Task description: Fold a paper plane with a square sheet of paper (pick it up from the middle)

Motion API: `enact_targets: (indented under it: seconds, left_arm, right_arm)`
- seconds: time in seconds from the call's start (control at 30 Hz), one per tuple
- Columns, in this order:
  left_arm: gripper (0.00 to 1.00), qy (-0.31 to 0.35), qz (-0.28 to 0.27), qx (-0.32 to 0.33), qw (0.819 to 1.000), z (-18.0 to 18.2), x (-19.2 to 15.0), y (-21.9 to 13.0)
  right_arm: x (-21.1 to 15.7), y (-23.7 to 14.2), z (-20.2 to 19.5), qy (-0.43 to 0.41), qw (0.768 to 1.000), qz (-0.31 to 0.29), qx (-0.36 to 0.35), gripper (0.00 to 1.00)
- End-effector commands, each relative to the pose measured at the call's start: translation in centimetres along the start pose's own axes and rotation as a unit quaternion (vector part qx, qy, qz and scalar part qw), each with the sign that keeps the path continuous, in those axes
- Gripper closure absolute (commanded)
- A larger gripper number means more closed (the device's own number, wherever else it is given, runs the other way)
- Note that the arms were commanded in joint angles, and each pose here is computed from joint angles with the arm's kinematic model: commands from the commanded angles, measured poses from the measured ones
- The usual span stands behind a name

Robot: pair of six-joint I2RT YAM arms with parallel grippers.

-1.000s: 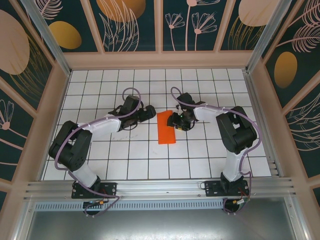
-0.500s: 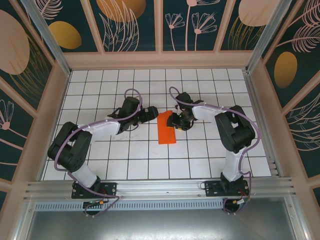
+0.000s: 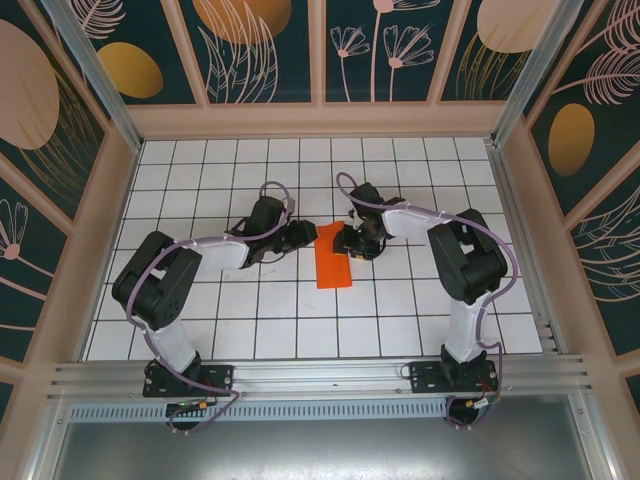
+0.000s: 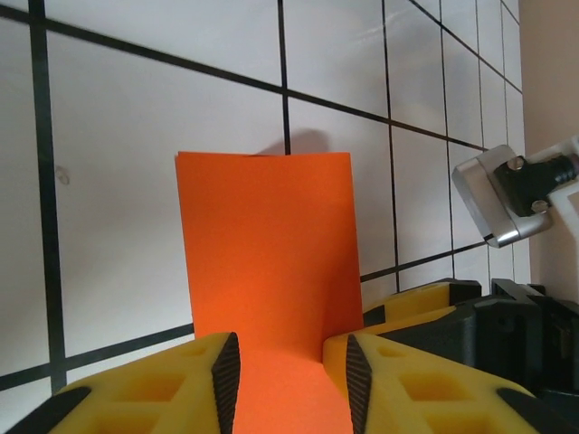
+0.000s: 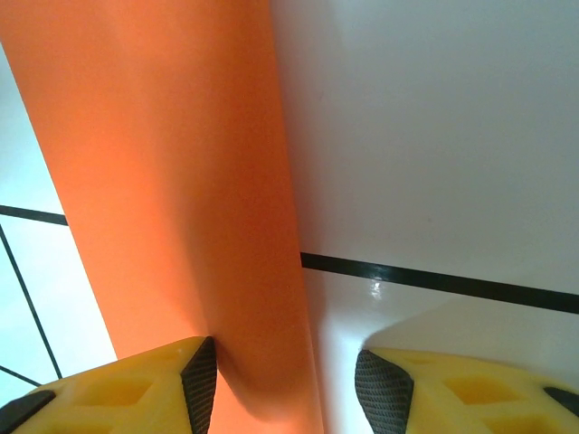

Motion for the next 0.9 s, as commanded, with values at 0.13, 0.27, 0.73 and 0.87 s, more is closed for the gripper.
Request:
enact_targets:
  seconds: [0.13, 0.27, 0.73, 0.87]
  left_arm:
    - [0.69, 0.004, 0.021, -0.020, 1.000, -0.8, -0.6, 1.4]
    - [0.73, 0.008, 0.033, -0.021, 0.999, -1.0, -0.9, 2.1]
    - [0.83, 0.000, 0.076, 0.016, 0.997, 0.3, -2.8, 3.8]
    - [0.84, -0.015, 0.086, 0.039, 0.995, 1.1, -3.4, 4.0]
  right_arm:
    - [-2.3, 7.6, -8.6, 0.026, 0.985, 0.038, -0.168, 0.46]
    - [-2.3, 7.6, -8.8, 0.024, 0.984, 0.037, -0.174, 0.46]
    - [-2.6, 7.8, -9.1, 0.022, 0.983, 0.038, -0.180, 0.46]
    - [-2.7, 7.8, -9.0, 0.020, 0.983, 0.038, -0.179, 0.46]
Point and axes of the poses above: each hand's point on the last joint's axis, 136 mm out from that joint toward the fingers, its own y axis out along the fingers, its own z axis along the line the jaws close on, x = y × z, the point moved 6 cm from there along -y, back along the fingers, and after that the axes turned 8 degrees about y, right-handed, at the moved point
